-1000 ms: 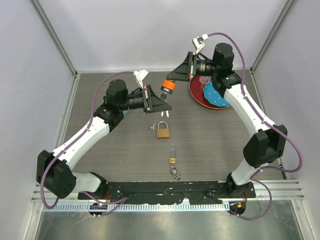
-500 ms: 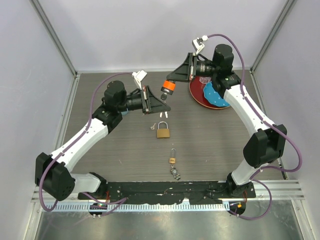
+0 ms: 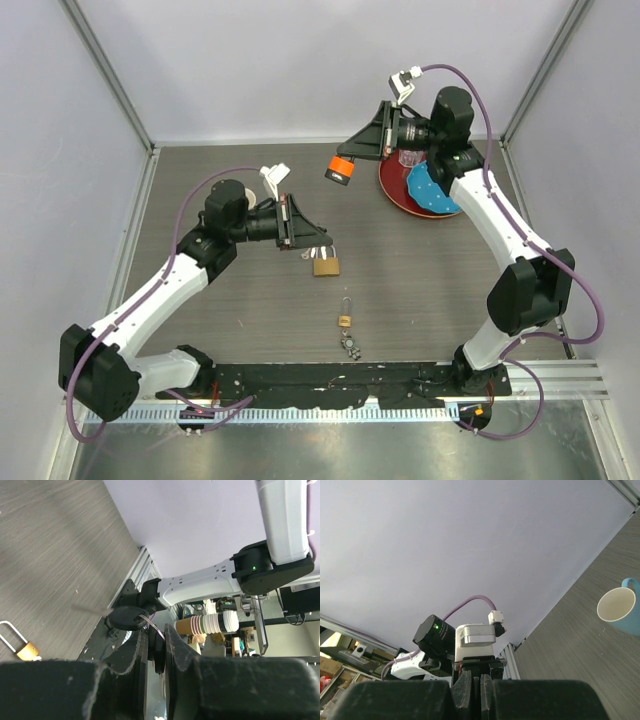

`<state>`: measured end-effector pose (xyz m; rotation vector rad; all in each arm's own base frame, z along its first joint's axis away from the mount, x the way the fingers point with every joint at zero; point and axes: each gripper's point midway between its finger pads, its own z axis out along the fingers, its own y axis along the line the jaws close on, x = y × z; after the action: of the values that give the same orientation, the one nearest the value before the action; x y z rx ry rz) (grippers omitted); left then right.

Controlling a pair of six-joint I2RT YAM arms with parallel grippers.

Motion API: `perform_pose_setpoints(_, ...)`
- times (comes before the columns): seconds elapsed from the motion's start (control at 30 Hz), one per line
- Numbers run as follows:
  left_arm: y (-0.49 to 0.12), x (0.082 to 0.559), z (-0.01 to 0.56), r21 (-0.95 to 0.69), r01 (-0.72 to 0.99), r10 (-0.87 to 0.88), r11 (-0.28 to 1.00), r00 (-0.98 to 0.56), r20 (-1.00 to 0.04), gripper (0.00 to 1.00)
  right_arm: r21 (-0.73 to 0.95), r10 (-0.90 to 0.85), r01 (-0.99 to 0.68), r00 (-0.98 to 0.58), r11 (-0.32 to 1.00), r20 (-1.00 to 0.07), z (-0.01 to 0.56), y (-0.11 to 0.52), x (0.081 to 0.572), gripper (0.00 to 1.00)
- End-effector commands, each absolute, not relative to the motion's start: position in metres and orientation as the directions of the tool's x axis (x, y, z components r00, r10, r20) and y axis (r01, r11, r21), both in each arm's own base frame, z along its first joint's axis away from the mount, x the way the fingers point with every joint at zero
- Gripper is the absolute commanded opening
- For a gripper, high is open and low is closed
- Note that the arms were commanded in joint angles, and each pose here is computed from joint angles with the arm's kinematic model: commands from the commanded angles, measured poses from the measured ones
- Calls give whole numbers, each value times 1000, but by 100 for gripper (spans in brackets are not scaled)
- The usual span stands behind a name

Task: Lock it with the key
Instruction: Lock the lock, then place the lock at the center of the board.

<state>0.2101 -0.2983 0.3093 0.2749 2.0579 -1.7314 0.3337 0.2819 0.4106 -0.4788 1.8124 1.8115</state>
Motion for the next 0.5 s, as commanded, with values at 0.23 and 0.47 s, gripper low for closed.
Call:
perform_pose_setpoints(0.23,-299,211,306,-869,445,-108,215,-874,-474,0,763,133,-646,-755,19,-642,425,280,330,1)
perform_pose_setpoints(0.47,-301,234,261,-874,340,-124,346,-907,-402,0,799,97,-597,-793,79,-602,381,279,334,2)
